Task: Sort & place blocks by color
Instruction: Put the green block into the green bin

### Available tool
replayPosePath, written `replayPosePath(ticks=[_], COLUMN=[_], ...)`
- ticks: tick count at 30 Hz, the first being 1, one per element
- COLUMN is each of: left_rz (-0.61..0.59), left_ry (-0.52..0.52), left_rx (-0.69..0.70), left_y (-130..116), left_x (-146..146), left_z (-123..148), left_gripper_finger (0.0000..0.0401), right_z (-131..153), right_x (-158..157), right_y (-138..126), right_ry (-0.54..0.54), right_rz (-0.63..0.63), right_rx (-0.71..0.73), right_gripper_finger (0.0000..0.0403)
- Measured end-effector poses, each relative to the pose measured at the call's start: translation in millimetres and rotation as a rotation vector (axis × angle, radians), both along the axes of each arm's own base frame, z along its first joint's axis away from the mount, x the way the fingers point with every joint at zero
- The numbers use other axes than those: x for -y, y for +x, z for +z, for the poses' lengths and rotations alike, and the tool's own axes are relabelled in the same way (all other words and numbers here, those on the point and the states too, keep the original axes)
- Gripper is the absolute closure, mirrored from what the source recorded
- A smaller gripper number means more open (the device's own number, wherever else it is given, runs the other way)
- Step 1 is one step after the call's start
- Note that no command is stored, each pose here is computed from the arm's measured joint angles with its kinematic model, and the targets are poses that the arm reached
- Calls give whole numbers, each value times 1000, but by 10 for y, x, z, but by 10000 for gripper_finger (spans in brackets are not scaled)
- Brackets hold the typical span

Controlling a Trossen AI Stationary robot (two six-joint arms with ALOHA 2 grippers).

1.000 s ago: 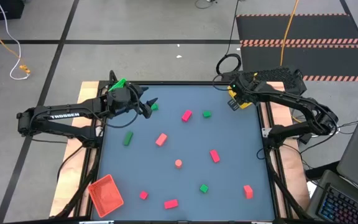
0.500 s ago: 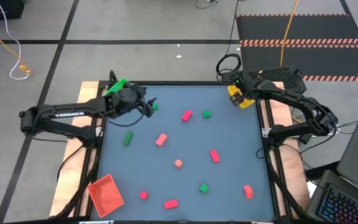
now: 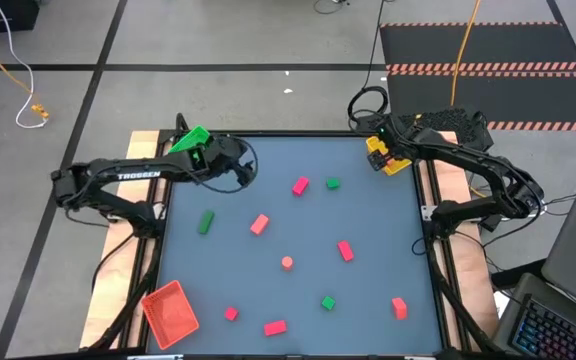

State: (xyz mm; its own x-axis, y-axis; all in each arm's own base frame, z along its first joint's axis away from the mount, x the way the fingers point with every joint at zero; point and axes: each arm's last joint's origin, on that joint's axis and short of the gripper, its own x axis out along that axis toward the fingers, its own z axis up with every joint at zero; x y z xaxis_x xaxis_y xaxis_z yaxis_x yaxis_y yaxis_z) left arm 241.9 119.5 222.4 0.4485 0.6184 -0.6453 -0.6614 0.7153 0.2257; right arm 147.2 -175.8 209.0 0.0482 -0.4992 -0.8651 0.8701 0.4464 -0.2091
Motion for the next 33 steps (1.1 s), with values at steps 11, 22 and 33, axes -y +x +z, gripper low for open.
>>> replayPosePath(ticks=[11,22,33], left_rz=[-58,-186,-112], left_ry=[-108,-137,-251], left_rx=[-158,-189,-206], left_y=[71,62,-97], left_x=[-299,-320,-433], left_z=[-473,-508,-556], left_gripper_finger=[73,168,167], right_z=[82,191,200], right_x=[-61,-149,-250], right_y=[302,547,634], right_ry=[-2,-125,-136], right_rz=[215,345,423], right_rx=[263,366,361], right_gripper_finger=[49,49,49])
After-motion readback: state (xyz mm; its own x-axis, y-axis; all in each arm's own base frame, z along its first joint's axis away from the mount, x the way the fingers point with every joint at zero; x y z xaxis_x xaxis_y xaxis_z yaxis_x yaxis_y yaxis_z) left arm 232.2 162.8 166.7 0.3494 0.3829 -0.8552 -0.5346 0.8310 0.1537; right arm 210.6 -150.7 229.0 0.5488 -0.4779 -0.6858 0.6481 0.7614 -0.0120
